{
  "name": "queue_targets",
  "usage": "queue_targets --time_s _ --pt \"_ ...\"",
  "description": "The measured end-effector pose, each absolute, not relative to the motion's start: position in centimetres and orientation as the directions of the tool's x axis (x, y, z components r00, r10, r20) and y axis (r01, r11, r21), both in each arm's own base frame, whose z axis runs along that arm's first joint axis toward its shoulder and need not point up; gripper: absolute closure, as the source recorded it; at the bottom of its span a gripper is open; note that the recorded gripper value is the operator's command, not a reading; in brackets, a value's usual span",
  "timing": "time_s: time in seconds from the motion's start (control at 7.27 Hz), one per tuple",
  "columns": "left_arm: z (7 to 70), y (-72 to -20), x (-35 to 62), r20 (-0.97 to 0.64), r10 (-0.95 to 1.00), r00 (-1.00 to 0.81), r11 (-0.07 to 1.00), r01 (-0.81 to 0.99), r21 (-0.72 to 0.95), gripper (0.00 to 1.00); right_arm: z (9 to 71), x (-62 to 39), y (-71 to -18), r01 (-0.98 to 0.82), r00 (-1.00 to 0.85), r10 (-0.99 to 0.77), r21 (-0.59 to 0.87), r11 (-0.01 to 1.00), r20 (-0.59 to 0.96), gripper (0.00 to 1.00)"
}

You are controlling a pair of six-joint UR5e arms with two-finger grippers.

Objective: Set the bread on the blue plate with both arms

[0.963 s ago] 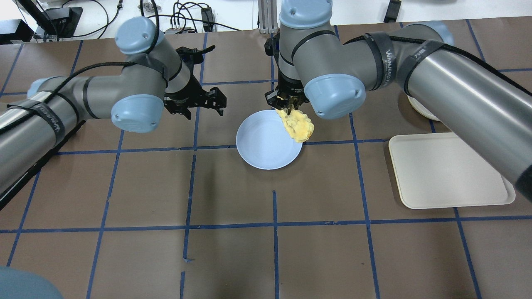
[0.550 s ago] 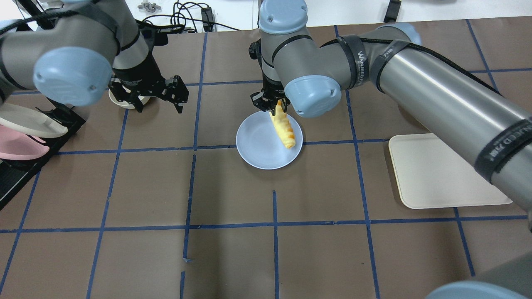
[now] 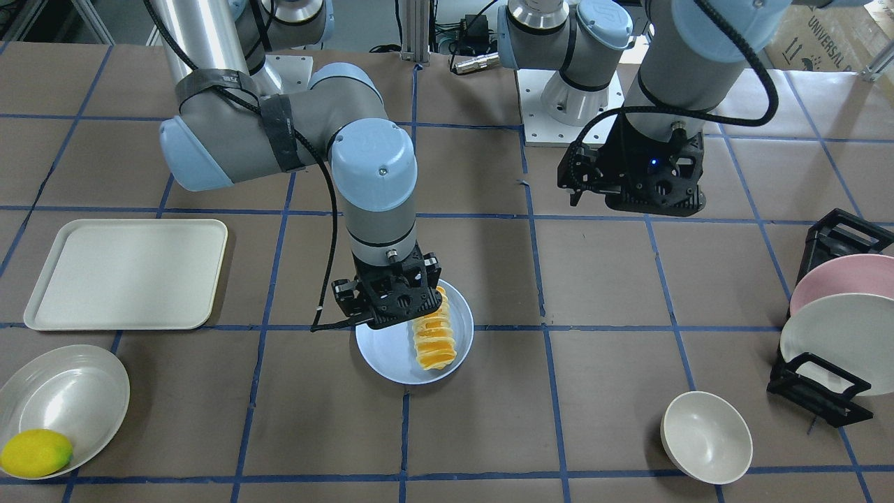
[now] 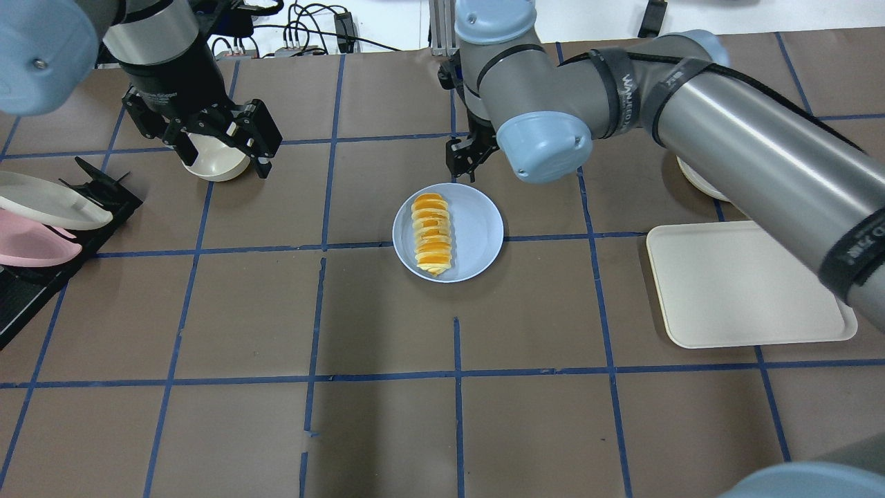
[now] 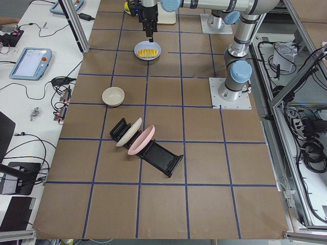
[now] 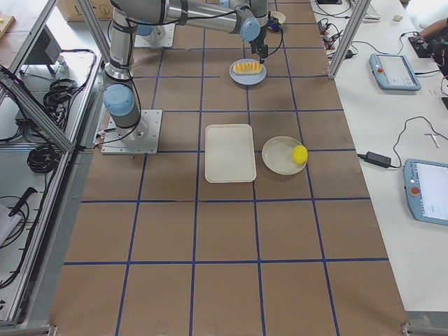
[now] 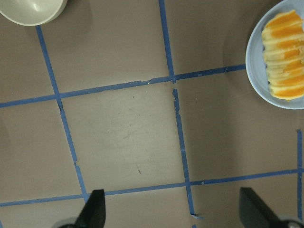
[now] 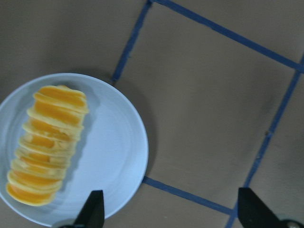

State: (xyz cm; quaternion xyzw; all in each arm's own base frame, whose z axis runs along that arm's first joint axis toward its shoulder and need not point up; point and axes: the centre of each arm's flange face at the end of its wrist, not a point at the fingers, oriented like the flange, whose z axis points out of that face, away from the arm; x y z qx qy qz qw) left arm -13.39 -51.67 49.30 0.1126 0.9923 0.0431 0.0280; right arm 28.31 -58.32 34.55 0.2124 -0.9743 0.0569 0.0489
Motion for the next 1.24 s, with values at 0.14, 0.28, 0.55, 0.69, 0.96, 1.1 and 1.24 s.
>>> queue_targets --time_s 0.14,0.28,0.55,0.69,0.96,1.1,1.24 --pt "49.4 -51.9 -13.5 -0.042 0.233 -0.972 0.970 0.229 0.081 0.00 36.3 24.1 -58.4 -0.434 -0.897 -0.421 -0.094 0.896 0.137 0.02" --pt "49.5 -52.3 -13.6 -0.035 0.225 -0.974 0.973 0.223 0.059 0.00 38.1 20.2 -57.3 -0.428 -0.900 -0.414 -0.102 0.898 0.133 0.05" --pt "49.4 -52.6 -13.7 -0.021 0.198 -0.980 0.980 0.197 0.042 0.00 42.4 13.7 -52.9 -0.345 -0.937 -0.340 -0.069 0.936 0.082 0.05" --pt "49.3 -52.6 -13.8 -0.007 0.185 -0.983 0.982 0.184 0.044 0.00 45.4 11.0 -50.6 -0.295 -0.954 -0.293 -0.031 0.955 0.057 0.00" --pt "49.6 -52.5 -13.7 -0.001 0.151 -0.988 0.988 0.151 0.043 0.00 50.9 9.4 -46.8 -0.247 -0.969 -0.247 -0.012 0.969 -0.007 0.00" --pt "49.7 -52.4 -13.7 -0.005 0.133 -0.991 0.990 0.133 0.040 0.00 52.1 9.5 -46.1 -0.242 -0.970 -0.243 -0.022 0.970 -0.023 0.00" --pt "49.8 -52.4 -13.7 -0.006 0.112 -0.994 0.993 0.112 0.039 0.00 52.6 9.8 -45.9 -0.243 -0.969 -0.244 -0.031 0.970 -0.033 0.00"
